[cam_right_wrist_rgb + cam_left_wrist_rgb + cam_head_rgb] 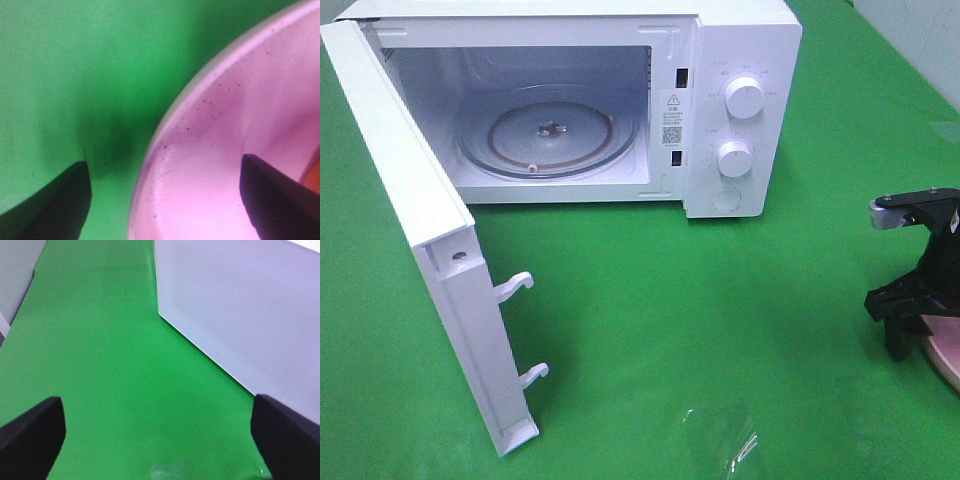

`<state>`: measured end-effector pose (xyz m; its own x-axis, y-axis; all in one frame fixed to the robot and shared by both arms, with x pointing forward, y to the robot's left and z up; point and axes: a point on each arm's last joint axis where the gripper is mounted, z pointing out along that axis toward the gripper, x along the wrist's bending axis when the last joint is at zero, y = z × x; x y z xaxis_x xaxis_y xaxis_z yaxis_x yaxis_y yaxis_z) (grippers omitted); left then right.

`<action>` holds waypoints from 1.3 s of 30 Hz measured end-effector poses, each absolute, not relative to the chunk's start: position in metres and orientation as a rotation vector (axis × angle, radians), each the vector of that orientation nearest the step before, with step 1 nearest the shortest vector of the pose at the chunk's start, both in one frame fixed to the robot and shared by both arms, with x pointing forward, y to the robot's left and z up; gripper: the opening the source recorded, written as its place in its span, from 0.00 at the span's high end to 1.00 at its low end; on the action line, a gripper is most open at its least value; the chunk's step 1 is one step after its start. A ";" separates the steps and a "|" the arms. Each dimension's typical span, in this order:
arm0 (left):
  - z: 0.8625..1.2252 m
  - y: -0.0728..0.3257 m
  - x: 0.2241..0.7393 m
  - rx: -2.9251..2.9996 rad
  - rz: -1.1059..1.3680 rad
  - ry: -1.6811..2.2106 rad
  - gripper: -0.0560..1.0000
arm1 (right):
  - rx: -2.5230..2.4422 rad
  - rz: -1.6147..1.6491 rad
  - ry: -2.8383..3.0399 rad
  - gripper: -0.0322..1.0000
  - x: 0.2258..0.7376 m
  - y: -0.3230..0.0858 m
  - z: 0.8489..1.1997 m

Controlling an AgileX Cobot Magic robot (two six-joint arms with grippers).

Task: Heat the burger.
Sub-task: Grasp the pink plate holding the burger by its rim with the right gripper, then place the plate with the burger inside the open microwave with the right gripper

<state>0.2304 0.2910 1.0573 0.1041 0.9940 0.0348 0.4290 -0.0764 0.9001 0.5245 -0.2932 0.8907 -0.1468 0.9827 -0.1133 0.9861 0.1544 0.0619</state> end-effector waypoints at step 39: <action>1.057 0.291 0.230 1.619 0.934 1.426 0.07 | 2.027 -0.094 2.173 0.96 0.520 -0.292 0.905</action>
